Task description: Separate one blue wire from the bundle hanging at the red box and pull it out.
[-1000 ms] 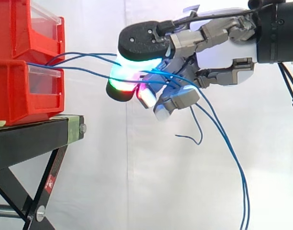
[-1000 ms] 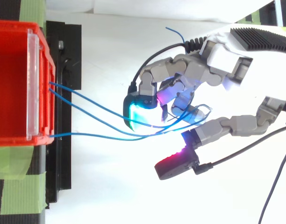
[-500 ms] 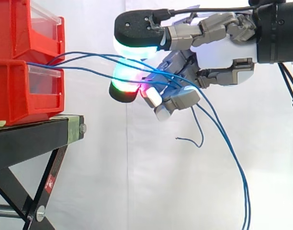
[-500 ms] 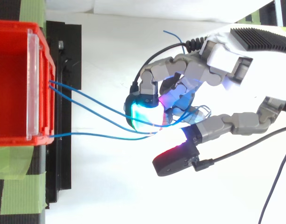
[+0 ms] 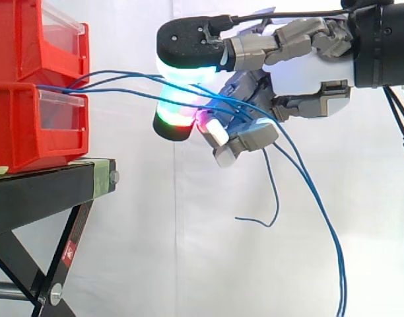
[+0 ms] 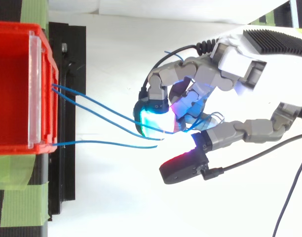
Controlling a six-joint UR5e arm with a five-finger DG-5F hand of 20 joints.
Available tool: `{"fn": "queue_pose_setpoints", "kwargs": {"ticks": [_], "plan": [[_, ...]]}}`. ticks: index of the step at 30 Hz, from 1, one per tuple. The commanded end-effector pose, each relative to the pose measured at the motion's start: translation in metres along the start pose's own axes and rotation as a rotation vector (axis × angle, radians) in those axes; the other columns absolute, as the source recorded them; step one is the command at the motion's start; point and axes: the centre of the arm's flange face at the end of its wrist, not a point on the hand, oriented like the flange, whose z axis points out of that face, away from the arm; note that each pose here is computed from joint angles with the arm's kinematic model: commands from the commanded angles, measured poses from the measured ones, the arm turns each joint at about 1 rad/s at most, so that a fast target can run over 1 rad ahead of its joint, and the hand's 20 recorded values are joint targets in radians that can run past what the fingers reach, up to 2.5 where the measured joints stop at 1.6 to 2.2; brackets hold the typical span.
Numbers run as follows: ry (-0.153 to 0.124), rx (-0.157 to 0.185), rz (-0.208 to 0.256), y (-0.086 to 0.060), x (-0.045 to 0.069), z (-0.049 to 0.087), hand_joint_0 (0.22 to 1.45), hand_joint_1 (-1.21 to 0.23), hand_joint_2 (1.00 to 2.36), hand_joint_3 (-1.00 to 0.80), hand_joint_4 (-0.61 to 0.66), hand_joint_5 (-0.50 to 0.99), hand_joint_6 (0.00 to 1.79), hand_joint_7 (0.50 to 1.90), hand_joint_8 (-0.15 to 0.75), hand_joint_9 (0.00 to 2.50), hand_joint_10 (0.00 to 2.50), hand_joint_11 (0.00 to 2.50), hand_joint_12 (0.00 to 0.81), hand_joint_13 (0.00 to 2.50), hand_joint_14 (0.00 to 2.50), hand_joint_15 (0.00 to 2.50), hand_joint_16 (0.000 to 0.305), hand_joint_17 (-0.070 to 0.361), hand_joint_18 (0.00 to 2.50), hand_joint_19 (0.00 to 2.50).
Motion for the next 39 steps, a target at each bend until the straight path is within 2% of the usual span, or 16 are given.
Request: {"fn": "queue_pose_setpoints", "kwargs": {"ticks": [1, 12, 18, 20, 27, 39], "plan": [[0.0, 0.0, -0.001, 0.0, 0.0, 0.0, 0.63, -0.6, 1.01, -0.39, 0.15, -0.14, 0.68, 1.28, 0.345, 1.19, 0.02, 1.01, 0.306, 1.44, 0.05, 1.68, 0.05, 0.111, 0.74, 0.85], [0.0, 0.0, -0.001, 0.0, 0.0, 0.0, 0.65, -0.65, 1.02, -0.34, 0.12, -0.13, 0.69, 1.3, 0.341, 1.21, 0.02, 1.06, 0.309, 1.46, 0.02, 1.72, 0.049, 0.11, 0.75, 0.84], [-0.001, -0.001, -0.001, 0.001, 0.0, 0.0, 0.65, -0.73, 1.02, -0.29, 0.14, -0.14, 0.7, 1.26, 0.336, 1.19, 0.02, 1.08, 0.315, 1.43, 0.0, 1.73, 0.049, 0.11, 0.74, 0.84], [0.0, 0.0, -0.002, 0.0, 0.0, 0.0, 0.65, -0.81, 1.02, -0.28, 0.16, -0.16, 0.71, 1.26, 0.325, 1.15, 0.02, 1.1, 0.315, 1.4, 0.0, 1.73, 0.05, 0.113, 0.71, 0.84], [0.001, -0.002, -0.001, 0.001, 0.0, 0.0, 0.71, -0.92, 1.02, -0.3, 0.17, -0.18, 0.73, 1.24, 0.314, 1.06, 0.02, 1.11, 0.315, 1.34, 0.0, 1.71, 0.051, 0.114, 0.67, 0.81], [-0.005, -0.009, -0.023, 0.011, -0.012, -0.007, 0.77, -0.93, 1.01, -0.37, 0.16, -0.21, 0.76, 1.17, 0.288, 0.98, 0.02, 1.11, 0.313, 1.31, 0.0, 1.73, 0.051, 0.114, 0.65, 0.79]]}}
